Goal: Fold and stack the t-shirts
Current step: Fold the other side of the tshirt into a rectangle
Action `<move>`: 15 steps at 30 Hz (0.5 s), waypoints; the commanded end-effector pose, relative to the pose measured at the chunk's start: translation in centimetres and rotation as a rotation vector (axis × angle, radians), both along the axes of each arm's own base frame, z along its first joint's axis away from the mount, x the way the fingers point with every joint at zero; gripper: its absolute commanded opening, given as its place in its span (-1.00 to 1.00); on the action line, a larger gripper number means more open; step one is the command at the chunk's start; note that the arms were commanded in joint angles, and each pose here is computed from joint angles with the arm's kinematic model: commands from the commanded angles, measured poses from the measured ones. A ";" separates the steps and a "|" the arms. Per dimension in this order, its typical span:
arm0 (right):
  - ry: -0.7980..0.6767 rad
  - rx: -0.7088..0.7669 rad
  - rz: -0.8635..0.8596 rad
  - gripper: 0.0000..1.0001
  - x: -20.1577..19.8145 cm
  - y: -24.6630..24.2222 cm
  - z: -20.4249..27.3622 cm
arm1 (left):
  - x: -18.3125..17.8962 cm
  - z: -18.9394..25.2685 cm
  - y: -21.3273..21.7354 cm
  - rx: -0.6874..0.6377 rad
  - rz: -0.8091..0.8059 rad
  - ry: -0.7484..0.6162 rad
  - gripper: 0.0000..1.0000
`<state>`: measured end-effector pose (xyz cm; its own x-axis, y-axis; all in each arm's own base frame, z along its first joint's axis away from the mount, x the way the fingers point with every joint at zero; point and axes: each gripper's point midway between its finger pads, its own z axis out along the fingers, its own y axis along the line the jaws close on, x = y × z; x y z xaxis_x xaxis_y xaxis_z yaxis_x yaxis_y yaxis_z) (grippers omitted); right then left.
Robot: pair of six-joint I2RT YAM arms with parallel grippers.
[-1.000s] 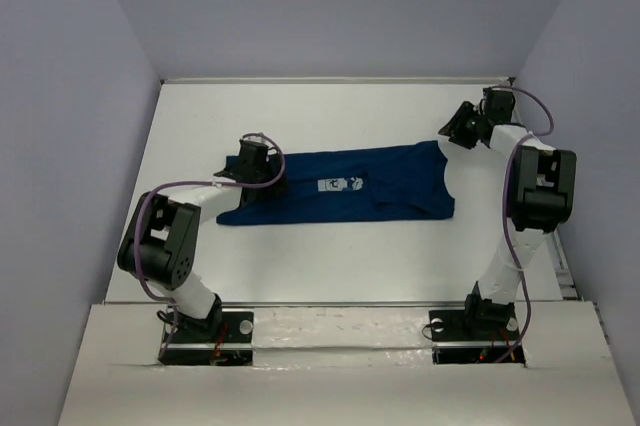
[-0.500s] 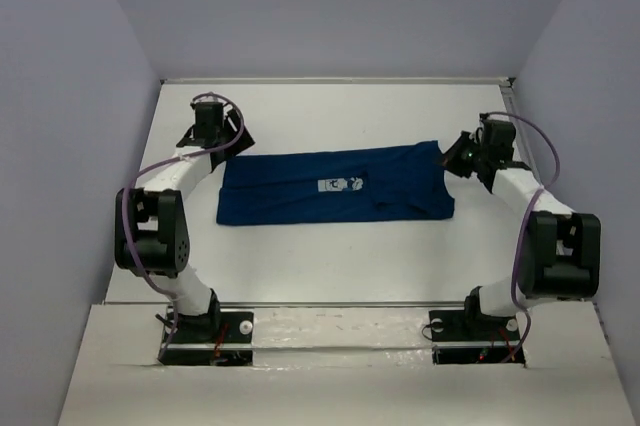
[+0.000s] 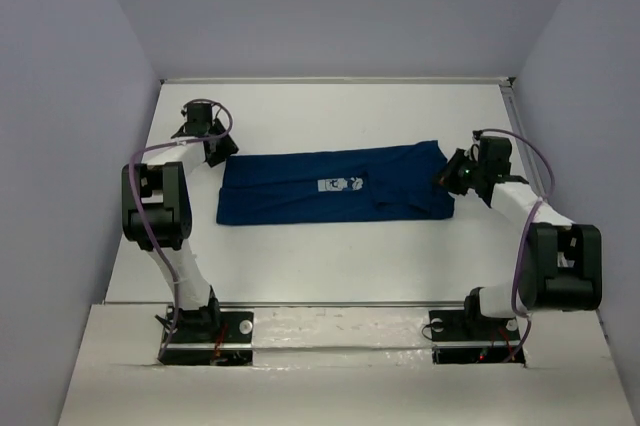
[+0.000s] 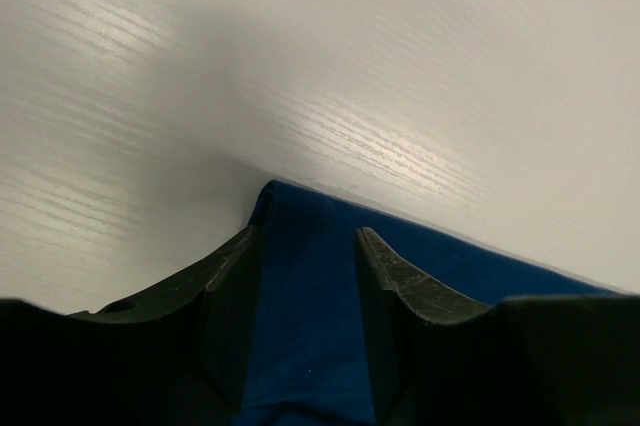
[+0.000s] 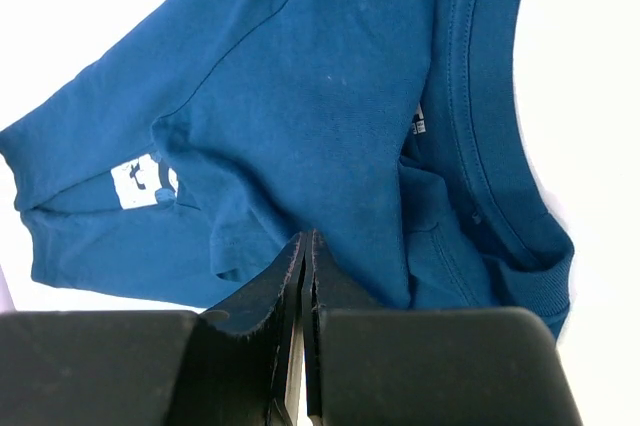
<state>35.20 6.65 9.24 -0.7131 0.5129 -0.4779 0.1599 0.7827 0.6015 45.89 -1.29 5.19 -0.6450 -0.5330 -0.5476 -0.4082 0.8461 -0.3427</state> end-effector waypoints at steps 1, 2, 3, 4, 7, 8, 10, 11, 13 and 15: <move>-0.026 0.007 0.032 -0.85 -0.1 0.6 0.3 | 1.5 1.6 1.0 0.018 0.010 -0.033 -0.18; -0.027 0.007 0.032 -0.85 0.0 0.6 0.3 | 1.5 1.7 1.1 0.023 0.015 -0.034 -0.18; -0.027 0.006 0.040 -0.85 -0.1 0.9 0.3 | 1.4 1.7 1.3 0.030 0.019 -0.032 -0.22; -0.030 0.005 0.039 -0.84 0.0 0.9 0.4 | 1.4 1.5 1.2 0.029 0.018 -0.029 -0.22; -0.027 0.006 0.038 -0.83 0.2 0.9 0.4 | 1.5 1.1 1.1 0.026 0.009 -0.017 -0.23; -0.028 0.007 0.037 -0.83 0.3 0.9 0.4 | 1.5 0.9 1.1 0.024 0.006 -0.014 -0.23; -0.031 0.009 0.035 -0.83 0.4 0.9 0.6 | 1.4 0.5 1.0 0.020 0.003 -0.004 -0.24; -0.033 0.009 0.035 -0.83 0.5 0.9 0.7 | 1.2 0.2 1.0 0.018 0.003 0.003 -0.24; -0.030 0.008 0.036 -0.83 0.6 0.9 0.7 | 1.2 0.2 0.8 0.011 -0.003 -0.004 -0.28; -0.029 0.006 0.036 -0.83 0.6 0.9 0.6 | 1.2 0.1 0.6 0.004 -0.009 -0.009 -0.29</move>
